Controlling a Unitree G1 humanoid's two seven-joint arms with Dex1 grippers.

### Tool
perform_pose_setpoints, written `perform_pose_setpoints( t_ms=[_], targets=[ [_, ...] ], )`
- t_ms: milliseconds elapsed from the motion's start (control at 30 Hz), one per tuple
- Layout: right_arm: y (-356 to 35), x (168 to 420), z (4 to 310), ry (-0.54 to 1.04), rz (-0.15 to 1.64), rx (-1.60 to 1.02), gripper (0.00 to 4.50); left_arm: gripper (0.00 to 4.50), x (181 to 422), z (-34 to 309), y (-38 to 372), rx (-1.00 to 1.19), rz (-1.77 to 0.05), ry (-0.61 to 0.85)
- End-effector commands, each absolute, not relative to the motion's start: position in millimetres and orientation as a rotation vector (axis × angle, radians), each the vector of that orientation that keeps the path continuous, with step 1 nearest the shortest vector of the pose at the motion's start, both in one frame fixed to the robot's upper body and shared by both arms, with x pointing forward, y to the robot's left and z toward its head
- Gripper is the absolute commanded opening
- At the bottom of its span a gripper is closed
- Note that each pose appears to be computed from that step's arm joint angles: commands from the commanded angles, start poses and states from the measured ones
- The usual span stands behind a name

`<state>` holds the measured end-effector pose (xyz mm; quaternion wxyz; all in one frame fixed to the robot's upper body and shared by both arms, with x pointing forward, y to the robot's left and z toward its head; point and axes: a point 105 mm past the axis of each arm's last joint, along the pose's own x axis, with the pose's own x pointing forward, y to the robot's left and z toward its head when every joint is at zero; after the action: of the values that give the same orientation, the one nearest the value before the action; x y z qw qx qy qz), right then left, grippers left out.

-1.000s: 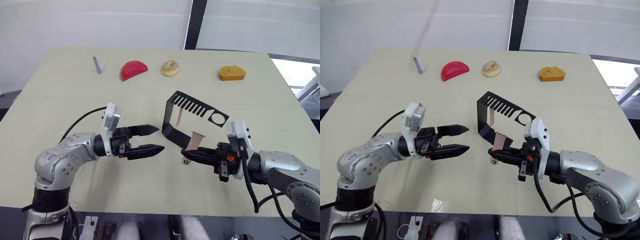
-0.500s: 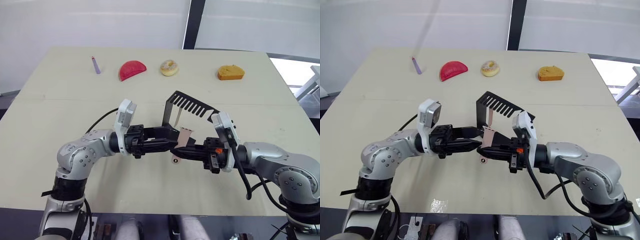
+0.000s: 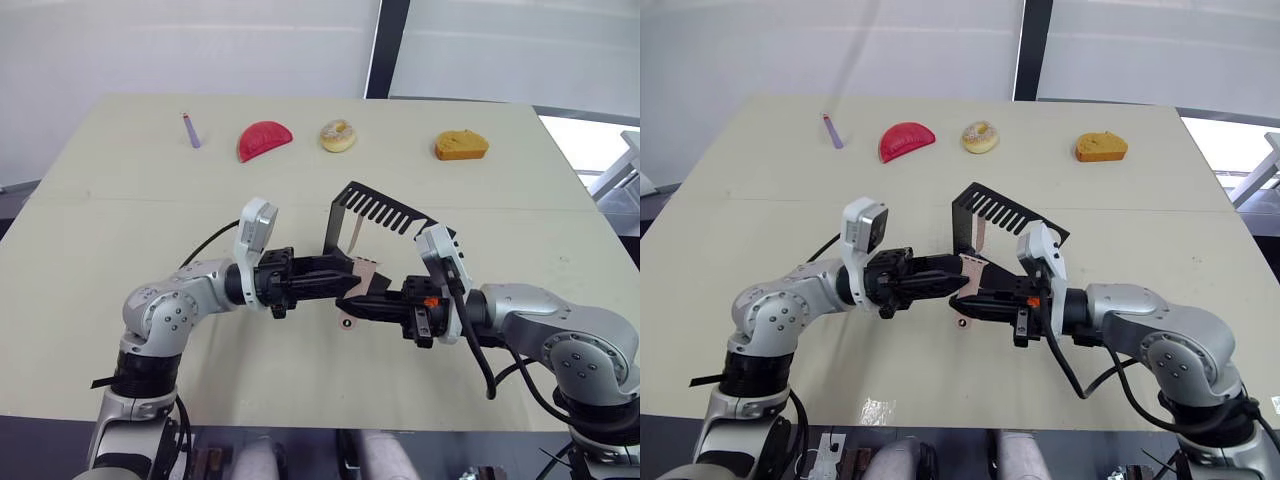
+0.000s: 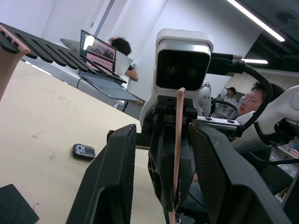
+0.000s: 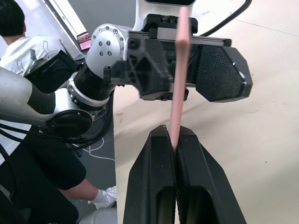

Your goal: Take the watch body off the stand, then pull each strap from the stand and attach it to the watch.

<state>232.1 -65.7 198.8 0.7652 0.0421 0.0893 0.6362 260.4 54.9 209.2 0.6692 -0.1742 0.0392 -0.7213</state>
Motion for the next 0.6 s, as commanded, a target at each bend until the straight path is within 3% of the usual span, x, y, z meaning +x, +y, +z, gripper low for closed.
perform_pose_setpoints(
  t_ms=[33, 600],
  targets=[
    [-64, 233, 205, 0.163, 1.382, 0.084, 0.00, 1.86, 255, 216, 51, -0.372, -1.670, 0.062],
    [-63, 233, 204, 0.170, 1.384, 0.077, 0.00, 1.86, 256, 229, 42, -0.396, -1.676, 0.020]
  ],
)
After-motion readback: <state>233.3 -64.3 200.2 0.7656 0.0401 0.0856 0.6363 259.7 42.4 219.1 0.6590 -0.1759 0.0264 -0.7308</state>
